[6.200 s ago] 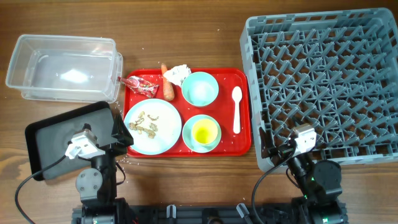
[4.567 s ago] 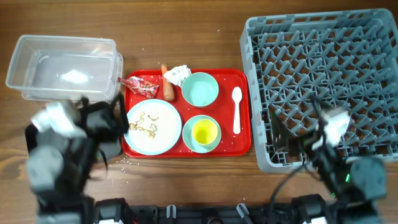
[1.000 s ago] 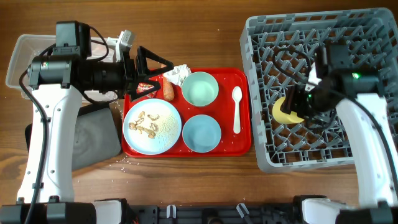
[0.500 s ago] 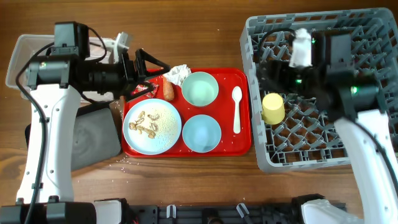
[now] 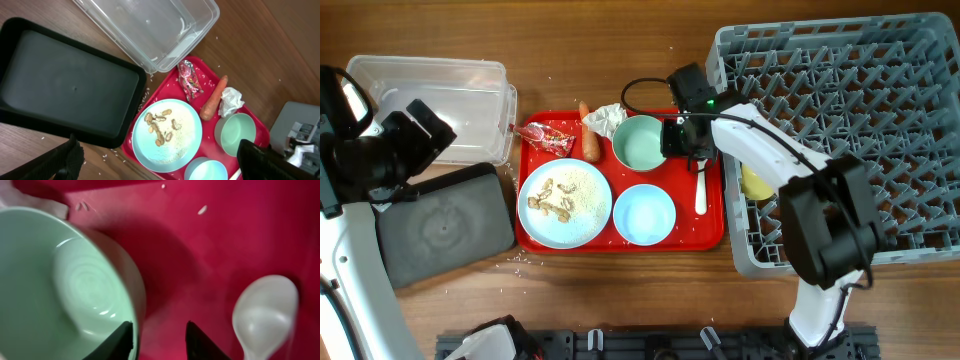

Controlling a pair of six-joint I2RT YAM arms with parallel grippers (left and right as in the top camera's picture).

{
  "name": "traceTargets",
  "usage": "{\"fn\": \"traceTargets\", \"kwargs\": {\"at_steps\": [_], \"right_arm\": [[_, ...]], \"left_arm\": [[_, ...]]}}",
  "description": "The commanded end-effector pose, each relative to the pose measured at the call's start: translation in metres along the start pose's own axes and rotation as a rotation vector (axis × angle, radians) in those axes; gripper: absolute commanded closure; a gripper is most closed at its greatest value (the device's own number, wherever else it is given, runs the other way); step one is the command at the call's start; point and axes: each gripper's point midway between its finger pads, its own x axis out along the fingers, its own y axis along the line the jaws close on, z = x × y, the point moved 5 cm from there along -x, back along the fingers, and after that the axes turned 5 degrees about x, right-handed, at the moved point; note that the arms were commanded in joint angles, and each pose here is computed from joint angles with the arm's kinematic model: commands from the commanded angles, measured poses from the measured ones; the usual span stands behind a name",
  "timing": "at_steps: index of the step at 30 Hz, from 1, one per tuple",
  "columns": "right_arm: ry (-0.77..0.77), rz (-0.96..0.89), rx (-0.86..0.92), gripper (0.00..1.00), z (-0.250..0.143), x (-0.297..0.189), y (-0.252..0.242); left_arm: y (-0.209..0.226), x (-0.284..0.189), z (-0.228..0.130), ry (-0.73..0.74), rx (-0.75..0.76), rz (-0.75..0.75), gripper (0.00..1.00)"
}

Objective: Sort waste into correct bins and load items into the dishwasher rack
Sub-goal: 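Grasp the light-green bowl with the right gripper and move it to the rack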

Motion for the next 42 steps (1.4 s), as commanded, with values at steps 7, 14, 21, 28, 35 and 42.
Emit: {"fn": "traceTargets", "kwargs": {"at_steps": [7, 14, 21, 28, 35, 42], "right_arm": [[-0.198, -0.097, 0.028, 0.96, 0.031, -0.073, -0.009], [-0.827, -0.659, 0.122, 0.96, 0.042, -0.262, -0.078], [-0.75, -1.109, 0.176, 0.96, 0.07, -0.254, -0.167], [-0.5, -1.252, 0.048, 0.96, 0.106, -0.195, -0.225], [-0.418, -1.22, -0.02, 0.96, 0.108, -0.155, -0.221], [-0.339, -0.893, -0.085, 0.73, 0.086, -0.137, -0.172]], "left_arm": [[0.004, -0.003, 0.005, -0.032, -0.011, 0.032, 0.0], [0.004, -0.003, 0.005, -0.031, -0.011, 0.032, 0.0], [0.004, -0.003, 0.005, -0.032, -0.011, 0.031, 0.0], [0.004, -0.003, 0.005, -0.031, -0.011, 0.032, 0.0], [0.004, -0.003, 0.005, -0.032, -0.011, 0.032, 0.0], [0.004, -0.003, 0.005, -0.032, -0.011, 0.031, 0.0]]}}
